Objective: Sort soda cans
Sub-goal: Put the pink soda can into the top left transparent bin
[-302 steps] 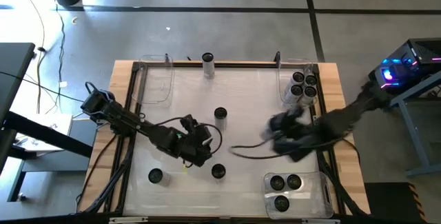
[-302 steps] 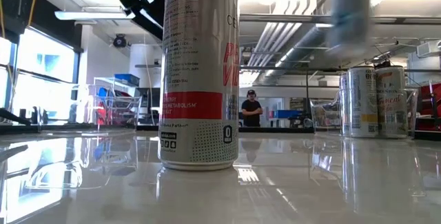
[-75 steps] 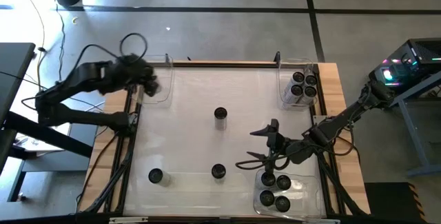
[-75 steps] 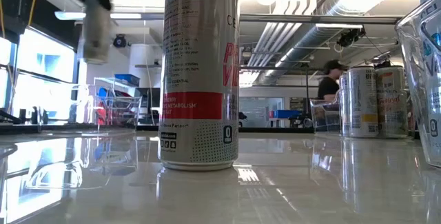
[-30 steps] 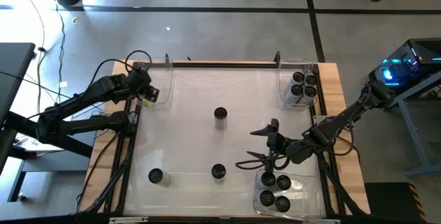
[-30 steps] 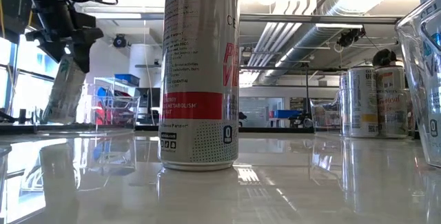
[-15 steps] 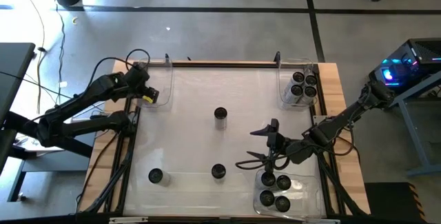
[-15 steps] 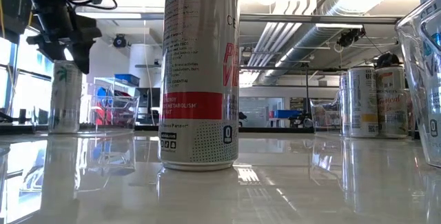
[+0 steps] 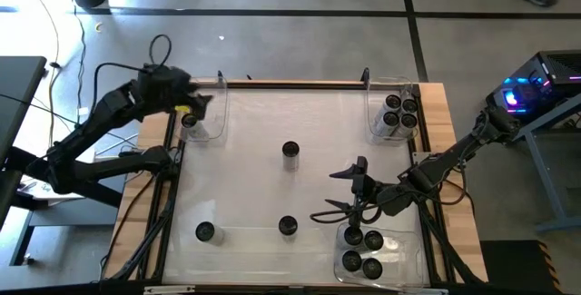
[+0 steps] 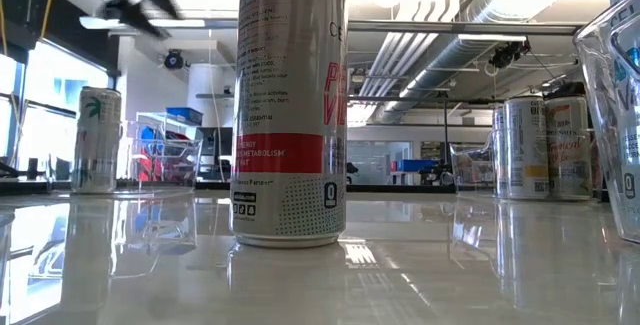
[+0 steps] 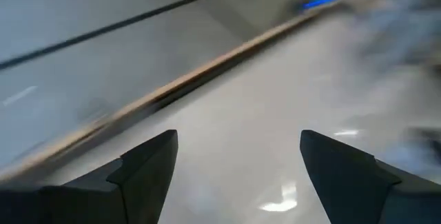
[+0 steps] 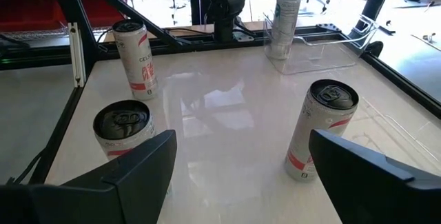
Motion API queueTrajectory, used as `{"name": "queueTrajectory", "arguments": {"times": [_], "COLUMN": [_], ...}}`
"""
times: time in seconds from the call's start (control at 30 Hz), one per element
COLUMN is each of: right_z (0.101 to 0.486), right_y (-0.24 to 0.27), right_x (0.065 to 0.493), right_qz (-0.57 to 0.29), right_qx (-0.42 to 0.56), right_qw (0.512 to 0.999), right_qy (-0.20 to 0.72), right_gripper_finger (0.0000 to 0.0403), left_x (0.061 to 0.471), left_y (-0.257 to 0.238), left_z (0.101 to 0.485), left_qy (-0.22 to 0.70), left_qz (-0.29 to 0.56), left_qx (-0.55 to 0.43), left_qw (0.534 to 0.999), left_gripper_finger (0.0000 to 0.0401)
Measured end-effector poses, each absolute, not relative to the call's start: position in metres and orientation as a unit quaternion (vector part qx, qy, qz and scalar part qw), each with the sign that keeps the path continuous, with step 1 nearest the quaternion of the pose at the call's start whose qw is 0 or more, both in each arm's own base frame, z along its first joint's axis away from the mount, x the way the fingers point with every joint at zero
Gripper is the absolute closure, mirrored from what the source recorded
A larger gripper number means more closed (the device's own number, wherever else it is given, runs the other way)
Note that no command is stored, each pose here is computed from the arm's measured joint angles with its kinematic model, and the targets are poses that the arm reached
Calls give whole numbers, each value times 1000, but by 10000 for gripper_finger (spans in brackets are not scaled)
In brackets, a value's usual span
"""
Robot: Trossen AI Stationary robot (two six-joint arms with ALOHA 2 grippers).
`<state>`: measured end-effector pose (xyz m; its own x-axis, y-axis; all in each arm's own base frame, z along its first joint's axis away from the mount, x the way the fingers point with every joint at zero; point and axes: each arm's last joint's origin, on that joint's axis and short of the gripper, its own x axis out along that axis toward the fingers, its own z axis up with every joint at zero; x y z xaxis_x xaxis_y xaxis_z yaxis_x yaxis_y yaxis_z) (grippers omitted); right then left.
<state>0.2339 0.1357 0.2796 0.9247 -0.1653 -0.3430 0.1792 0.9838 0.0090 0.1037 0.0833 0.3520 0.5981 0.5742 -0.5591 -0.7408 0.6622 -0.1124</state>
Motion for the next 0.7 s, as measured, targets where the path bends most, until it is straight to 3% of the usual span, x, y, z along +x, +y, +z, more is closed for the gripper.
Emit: {"name": "queueTrajectory", "arguments": {"times": [0.13, 0.27, 0.4, 0.7], "right_z": [280, 280, 280, 280], "right_y": [136, 136, 136, 135], "right_x": [234, 234, 234, 234], "right_qz": [-88, -89, -90, -99], "right_qx": [21, 25, 33, 44], "right_qw": [981, 981, 980, 980], "right_qy": [173, 173, 172, 169], "right_gripper_finger": [75, 75, 75, 75], "left_x": [135, 170, 206, 271], "left_y": [79, 71, 61, 42], "left_z": [351, 332, 306, 257], "left_qy": [162, 120, 119, 152], "left_qz": [235, 156, 70, -54], "left_qx": [-130, -46, 42, 66], "left_qw": [950, 979, 989, 985], "left_gripper_finger": [100, 100, 100, 97]}}
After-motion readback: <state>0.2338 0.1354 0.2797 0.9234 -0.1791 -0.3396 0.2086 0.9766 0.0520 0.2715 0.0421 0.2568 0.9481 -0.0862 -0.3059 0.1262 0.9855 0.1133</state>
